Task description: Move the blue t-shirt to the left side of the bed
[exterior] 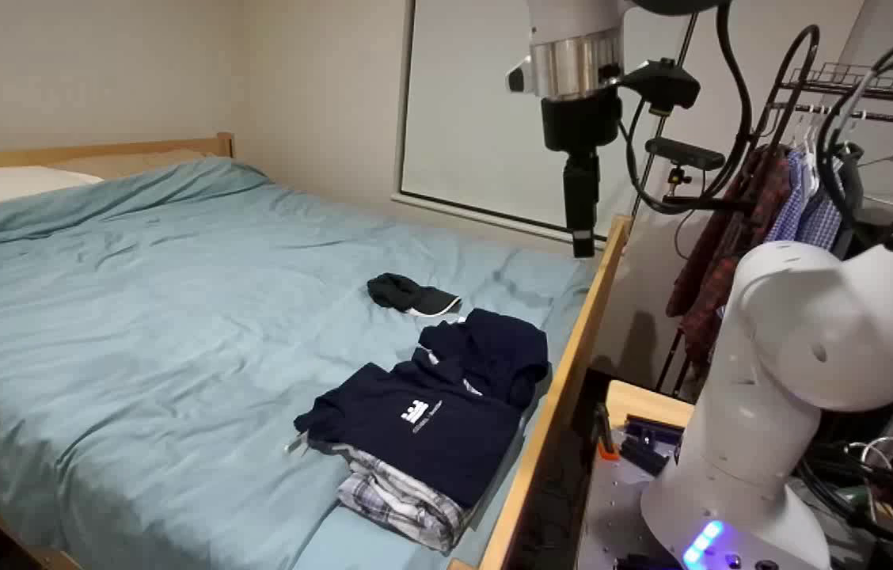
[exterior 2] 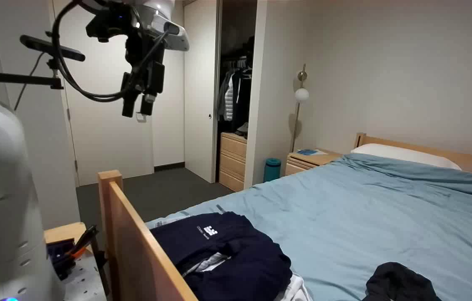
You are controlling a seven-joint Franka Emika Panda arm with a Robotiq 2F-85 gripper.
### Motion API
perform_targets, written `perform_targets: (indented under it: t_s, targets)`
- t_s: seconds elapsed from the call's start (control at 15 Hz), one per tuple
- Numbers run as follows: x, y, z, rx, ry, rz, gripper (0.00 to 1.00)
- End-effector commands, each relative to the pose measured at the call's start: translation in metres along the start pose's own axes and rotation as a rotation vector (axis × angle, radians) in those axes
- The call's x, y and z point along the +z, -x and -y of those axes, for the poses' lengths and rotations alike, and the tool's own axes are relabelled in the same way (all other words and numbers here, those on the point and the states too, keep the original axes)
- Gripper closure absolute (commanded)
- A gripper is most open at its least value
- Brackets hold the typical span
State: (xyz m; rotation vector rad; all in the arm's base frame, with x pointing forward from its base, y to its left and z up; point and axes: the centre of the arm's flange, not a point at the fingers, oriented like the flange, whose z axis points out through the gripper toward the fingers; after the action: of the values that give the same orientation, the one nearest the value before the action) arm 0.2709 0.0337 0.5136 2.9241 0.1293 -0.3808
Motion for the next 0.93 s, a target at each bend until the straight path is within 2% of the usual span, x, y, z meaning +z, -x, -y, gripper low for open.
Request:
perform_targets:
  t_s: [0.0, 0.27, 0.53, 0.6, 0.87]
  targets:
    - [0.000, 0.000, 0.000, 0.000, 0.000, 0.000, 0.00]
    - [0.016, -0.028, -0.050, 0.088, -0.017, -0.106, 0.00]
    - [0.065, -0.084, -0.124, 0.211, -0.028, -0.186, 0.00]
    - [0.079, -0.098, -0.139, 0.257, -0.046, -0.213, 0.00]
    - [0.117, -0.144, -0.183, 0.406, -0.021, -0.278, 0.00]
